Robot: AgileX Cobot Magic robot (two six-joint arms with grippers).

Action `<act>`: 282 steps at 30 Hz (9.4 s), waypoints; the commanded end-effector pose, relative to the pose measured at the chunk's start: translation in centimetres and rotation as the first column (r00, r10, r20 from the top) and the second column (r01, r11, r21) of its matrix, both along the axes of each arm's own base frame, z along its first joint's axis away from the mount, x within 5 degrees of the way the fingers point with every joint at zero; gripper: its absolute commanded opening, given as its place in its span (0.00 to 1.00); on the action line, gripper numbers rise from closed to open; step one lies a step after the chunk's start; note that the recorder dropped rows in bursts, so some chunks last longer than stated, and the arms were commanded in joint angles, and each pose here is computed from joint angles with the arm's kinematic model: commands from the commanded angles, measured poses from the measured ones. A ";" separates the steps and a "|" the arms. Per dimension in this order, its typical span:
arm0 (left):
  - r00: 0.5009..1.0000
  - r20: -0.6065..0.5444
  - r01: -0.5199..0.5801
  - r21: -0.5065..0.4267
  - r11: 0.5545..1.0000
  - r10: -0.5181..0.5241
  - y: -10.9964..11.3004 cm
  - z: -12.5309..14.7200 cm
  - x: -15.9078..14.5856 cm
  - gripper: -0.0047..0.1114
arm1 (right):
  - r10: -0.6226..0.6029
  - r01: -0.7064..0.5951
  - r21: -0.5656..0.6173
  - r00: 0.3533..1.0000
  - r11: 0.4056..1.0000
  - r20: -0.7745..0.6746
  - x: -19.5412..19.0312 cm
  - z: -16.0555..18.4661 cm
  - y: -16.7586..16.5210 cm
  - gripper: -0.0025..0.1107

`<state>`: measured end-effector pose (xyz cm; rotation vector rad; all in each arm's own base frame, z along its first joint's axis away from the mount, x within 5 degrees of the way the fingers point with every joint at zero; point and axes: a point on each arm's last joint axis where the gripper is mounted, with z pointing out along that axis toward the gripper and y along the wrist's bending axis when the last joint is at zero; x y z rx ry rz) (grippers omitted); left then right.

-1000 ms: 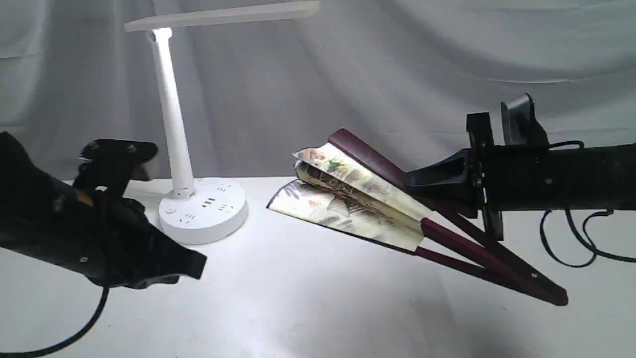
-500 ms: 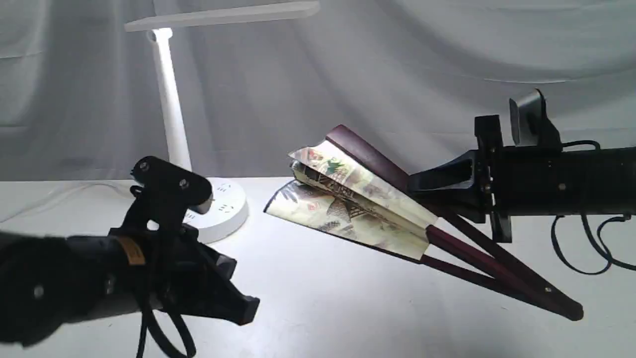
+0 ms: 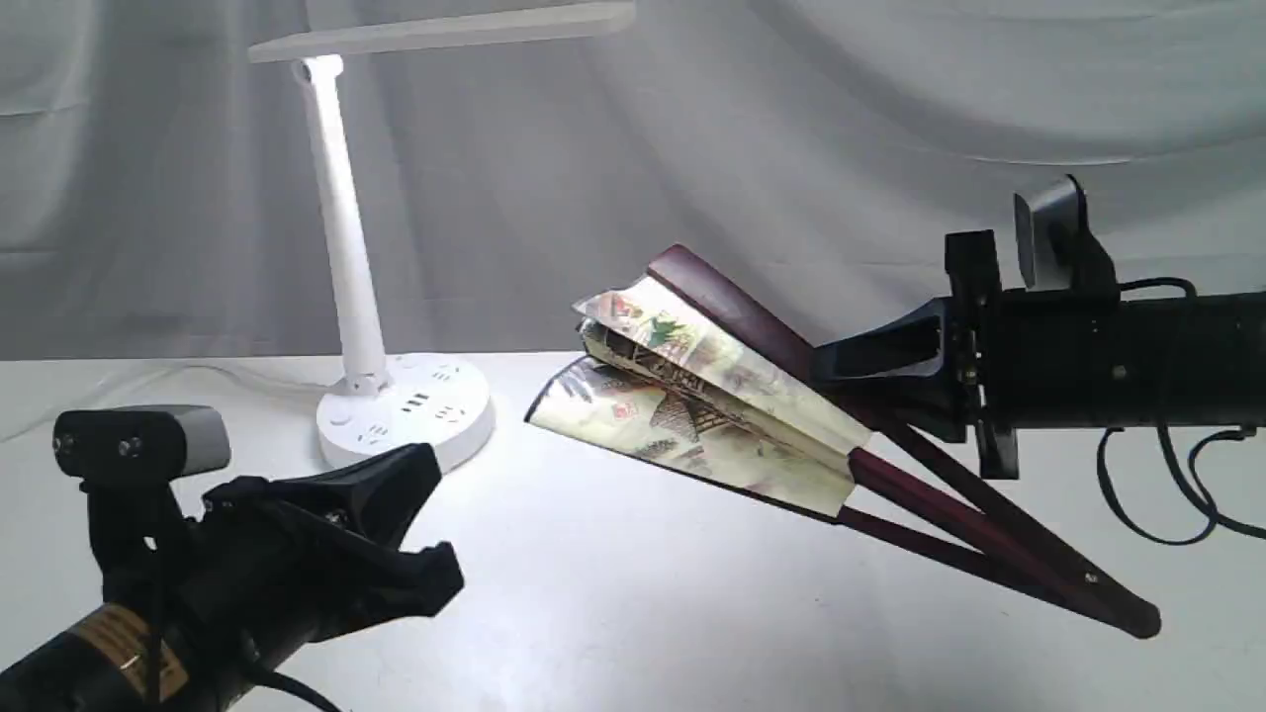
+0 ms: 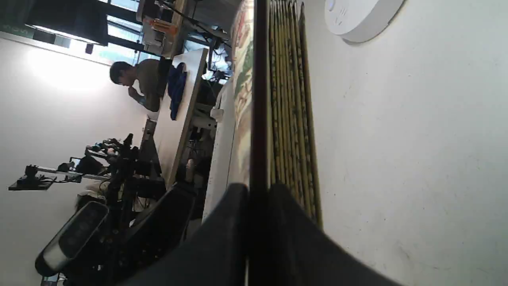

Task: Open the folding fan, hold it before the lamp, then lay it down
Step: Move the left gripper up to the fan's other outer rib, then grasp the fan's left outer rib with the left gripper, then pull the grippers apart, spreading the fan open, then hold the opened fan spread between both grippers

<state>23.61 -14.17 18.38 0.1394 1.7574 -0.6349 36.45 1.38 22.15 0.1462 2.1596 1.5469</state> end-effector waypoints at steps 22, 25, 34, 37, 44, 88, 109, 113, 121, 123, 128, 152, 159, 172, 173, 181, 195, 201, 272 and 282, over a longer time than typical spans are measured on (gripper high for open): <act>0.886 -0.327 -0.051 -0.773 0.632 -0.329 -6.2 -3.8 5.5 0.47 | 0.010 -0.010 -0.002 0.998 1.000 0.065 -0.2 0.6 0.0 0.02; 0.874 -0.362 -0.114 -0.800 0.588 -0.323 -6.1 -5.1 5.8 0.47 | 0.010 -0.010 -0.002 0.998 1.000 0.065 -0.2 0.6 0.0 0.02; 0.840 -0.452 -0.249 -0.813 0.526 -0.301 -6.0 -7.5 6.6 0.47 | 0.010 -0.010 -0.002 0.998 1.000 0.068 -0.2 0.6 0.0 0.02; 0.849 -0.433 -0.239 -0.825 0.512 -0.302 -6.3 -7.2 7.1 0.47 | 0.010 -0.010 -0.002 0.998 1.000 0.068 -0.2 0.6 0.0 0.02; 0.858 -0.358 -0.140 -0.852 0.504 -0.368 -7.7 -5.6 8.2 0.47 | 0.013 -0.013 -0.008 0.997 1.000 0.074 -0.2 0.6 0.0 0.02; 0.795 -0.315 -0.002 -0.856 0.517 -0.519 -9.3 -4.5 8.3 0.04 | 0.066 -0.061 -0.041 0.991 0.997 0.114 -0.3 0.4 1.1 0.28; 0.711 -0.297 0.138 -0.830 0.540 -0.638 -5.5 -2.7 12.1 0.04 | 0.070 -0.065 -0.047 0.990 0.997 0.120 -0.4 0.4 1.1 0.27; 0.708 -0.267 0.184 -0.824 0.536 -0.654 -5.8 -1.8 12.6 0.04 | 0.065 -0.058 -0.059 0.990 0.997 0.127 -0.3 0.4 1.1 0.27; 0.705 -0.264 0.180 -0.831 0.526 -0.658 -5.9 -1.6 12.8 0.04 | 0.038 -0.028 -0.072 0.988 0.997 0.151 0.0 0.4 0.9 0.27; 0.713 -0.260 0.170 -0.837 0.521 -0.651 -5.8 -1.5 12.9 0.04 | 0.038 -0.028 -0.072 0.988 0.997 0.151 0.0 0.4 0.9 0.27; 0.719 -0.262 0.167 -0.833 0.527 -0.643 -5.3 -1.6 13.2 0.04 | 0.042 -0.028 -0.080 0.984 0.996 0.174 0.1 0.4 0.9 0.27; 0.706 -0.282 0.204 -0.797 0.568 -0.649 -3.9 -1.9 13.4 0.04 | -0.002 -0.002 0.031 0.991 1.000 0.136 1.8 -4.2 1.4 0.27; 0.694 -0.288 0.226 -0.783 0.579 -0.660 -4.0 -2.1 13.2 0.04 | 0.002 -0.007 0.037 0.991 0.999 0.136 1.9 -4.2 1.8 0.27; 0.698 -0.298 0.235 -0.764 0.601 -0.652 -4.1 -2.3 13.2 0.04 | 0.035 -0.040 0.027 0.987 0.999 0.159 1.8 -4.2 3.0 0.27; 0.696 -0.299 0.237 -0.763 0.602 -0.653 -4.1 -2.3 13.2 0.04 | 0.031 -0.036 0.031 0.987 0.999 0.159 1.8 -4.1 3.0 0.27; 0.699 -0.297 0.236 -0.763 0.601 -0.651 -4.0 -2.3 13.2 0.04 | 0.035 -0.040 0.021 0.983 0.999 0.178 1.8 -4.1 3.0 0.26; 0.729 -0.277 0.210 -0.780 0.590 -0.626 -3.9 -2.0 13.6 0.04 | 0.026 -0.031 0.021 0.981 0.999 0.190 1.9 -4.1 2.8 0.02; 0.760 -0.249 0.211 -0.779 0.590 -0.600 -3.7 -1.8 13.9 0.04 | 0.005 -0.011 0.026 0.982 1.000 0.191 2.0 -4.0 2.3 0.02; 0.943 -0.332 -0.328 -0.938 0.117 -0.022 -2.4 -3.2 13.8 0.04 | -0.514 0.516 0.114 0.856 0.849 -0.053 -1.1 -7.4 -17.1 0.02; 0.945 -0.328 -0.323 -0.937 0.136 -0.015 -2.5 -3.2 13.7 0.04 | -0.546 0.557 0.119 0.830 0.822 -0.114 -2.8 -8.7 -17.8 0.02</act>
